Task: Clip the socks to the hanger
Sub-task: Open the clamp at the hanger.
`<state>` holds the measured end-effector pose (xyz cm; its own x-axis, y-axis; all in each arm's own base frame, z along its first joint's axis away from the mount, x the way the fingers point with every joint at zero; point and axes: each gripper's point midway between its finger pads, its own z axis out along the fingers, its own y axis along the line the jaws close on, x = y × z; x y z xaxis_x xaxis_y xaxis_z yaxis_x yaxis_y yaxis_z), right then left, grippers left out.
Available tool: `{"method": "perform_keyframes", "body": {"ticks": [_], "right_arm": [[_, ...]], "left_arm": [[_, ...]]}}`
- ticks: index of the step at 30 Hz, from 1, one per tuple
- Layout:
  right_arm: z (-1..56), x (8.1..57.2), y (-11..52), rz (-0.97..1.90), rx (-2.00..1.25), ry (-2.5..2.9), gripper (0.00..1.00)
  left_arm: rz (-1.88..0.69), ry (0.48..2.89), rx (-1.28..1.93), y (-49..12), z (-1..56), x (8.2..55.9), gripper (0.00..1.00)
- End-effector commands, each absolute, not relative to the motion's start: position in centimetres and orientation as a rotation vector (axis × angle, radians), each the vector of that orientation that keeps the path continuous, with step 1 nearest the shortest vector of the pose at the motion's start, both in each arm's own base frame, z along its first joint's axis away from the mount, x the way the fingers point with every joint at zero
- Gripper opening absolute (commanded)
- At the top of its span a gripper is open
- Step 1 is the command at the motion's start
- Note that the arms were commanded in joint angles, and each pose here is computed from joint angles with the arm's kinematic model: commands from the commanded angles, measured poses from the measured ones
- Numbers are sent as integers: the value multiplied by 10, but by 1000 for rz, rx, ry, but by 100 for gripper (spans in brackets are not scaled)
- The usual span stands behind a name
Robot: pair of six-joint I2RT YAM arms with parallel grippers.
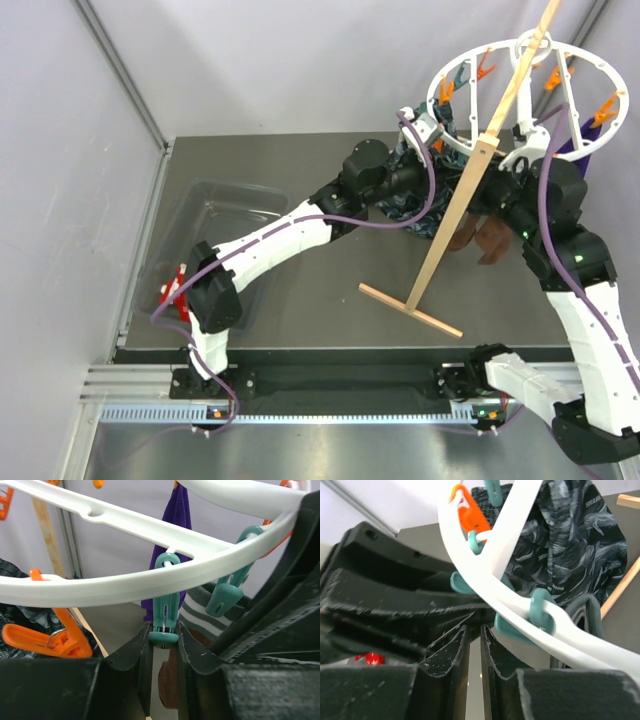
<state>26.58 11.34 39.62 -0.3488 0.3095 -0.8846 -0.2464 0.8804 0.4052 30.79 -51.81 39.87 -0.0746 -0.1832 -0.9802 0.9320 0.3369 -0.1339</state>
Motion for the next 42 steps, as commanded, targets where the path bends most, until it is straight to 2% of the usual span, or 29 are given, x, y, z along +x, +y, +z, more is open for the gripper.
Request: {"method": "perform_keyframes", "body": {"ticks": [1, 15, 27, 42], "right_arm": [[424, 279, 105, 559, 110, 1698, 15], [445, 284, 89, 490, 164, 1604, 18], [454, 292, 78, 414, 180, 1573, 25], [483, 289, 84, 515, 202, 1454, 25]], "left_arm": [[-1122, 1207, 776, -506, 446, 290, 0], [-1093, 1229, 798, -512, 439, 296, 0], [-1114, 1230, 815, -512, 442, 291, 0], [-1181, 1262, 801, -513, 443, 285, 0]]}}
